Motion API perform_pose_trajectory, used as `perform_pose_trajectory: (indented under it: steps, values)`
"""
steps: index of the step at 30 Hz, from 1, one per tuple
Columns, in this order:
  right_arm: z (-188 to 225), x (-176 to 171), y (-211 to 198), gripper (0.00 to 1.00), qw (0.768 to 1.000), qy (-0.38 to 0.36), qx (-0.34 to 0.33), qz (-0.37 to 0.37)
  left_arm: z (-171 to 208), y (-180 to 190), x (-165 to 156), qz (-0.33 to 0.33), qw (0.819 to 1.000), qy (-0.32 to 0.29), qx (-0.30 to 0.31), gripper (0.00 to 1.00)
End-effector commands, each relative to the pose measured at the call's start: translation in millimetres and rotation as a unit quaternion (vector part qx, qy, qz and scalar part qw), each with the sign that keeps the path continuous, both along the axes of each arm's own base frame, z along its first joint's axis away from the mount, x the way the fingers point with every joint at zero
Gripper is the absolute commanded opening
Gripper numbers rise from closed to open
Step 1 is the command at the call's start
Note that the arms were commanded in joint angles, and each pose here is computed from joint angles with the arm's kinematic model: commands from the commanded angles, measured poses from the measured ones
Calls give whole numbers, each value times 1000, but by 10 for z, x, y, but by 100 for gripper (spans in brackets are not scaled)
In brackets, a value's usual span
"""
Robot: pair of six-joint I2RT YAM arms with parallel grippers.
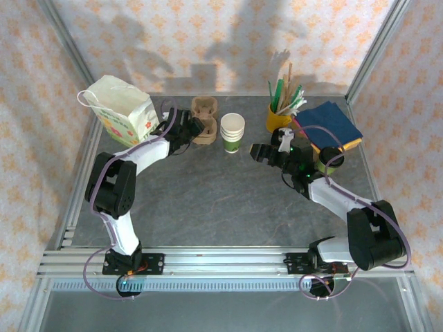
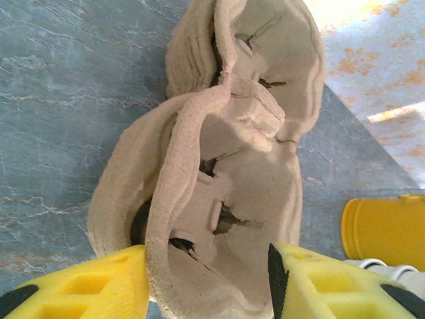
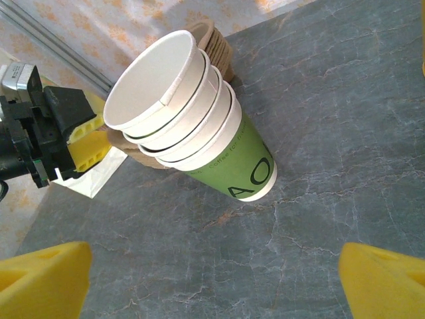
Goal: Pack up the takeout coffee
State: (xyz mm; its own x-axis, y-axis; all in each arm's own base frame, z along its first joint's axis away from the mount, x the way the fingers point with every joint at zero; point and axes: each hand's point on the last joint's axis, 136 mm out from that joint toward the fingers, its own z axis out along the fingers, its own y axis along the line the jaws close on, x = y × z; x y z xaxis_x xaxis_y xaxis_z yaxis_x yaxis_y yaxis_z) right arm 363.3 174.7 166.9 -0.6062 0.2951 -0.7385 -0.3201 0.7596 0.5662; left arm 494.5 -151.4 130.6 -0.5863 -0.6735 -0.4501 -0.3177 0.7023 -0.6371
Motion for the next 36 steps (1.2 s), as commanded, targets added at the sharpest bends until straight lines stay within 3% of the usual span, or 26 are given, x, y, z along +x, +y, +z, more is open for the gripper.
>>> perform_pose_trajectory:
  steps: [1, 10, 20, 36]
  values:
    - [88, 43, 29, 95, 1000, -9, 2, 0, 291, -29, 35, 1, 999, -38, -29, 46]
    - [78, 44, 17, 95, 1000, -7, -1, -3, 401, 5, 60, 10, 998, -55, -33, 29]
    - [81, 47, 7, 94, 1000, -6, -3, -6, 467, 22, 95, 15, 997, -64, -32, 17]
    - [257, 28, 21, 94, 1000, -30, 4, 0, 1091, 111, 42, 14, 991, -129, -34, 8]
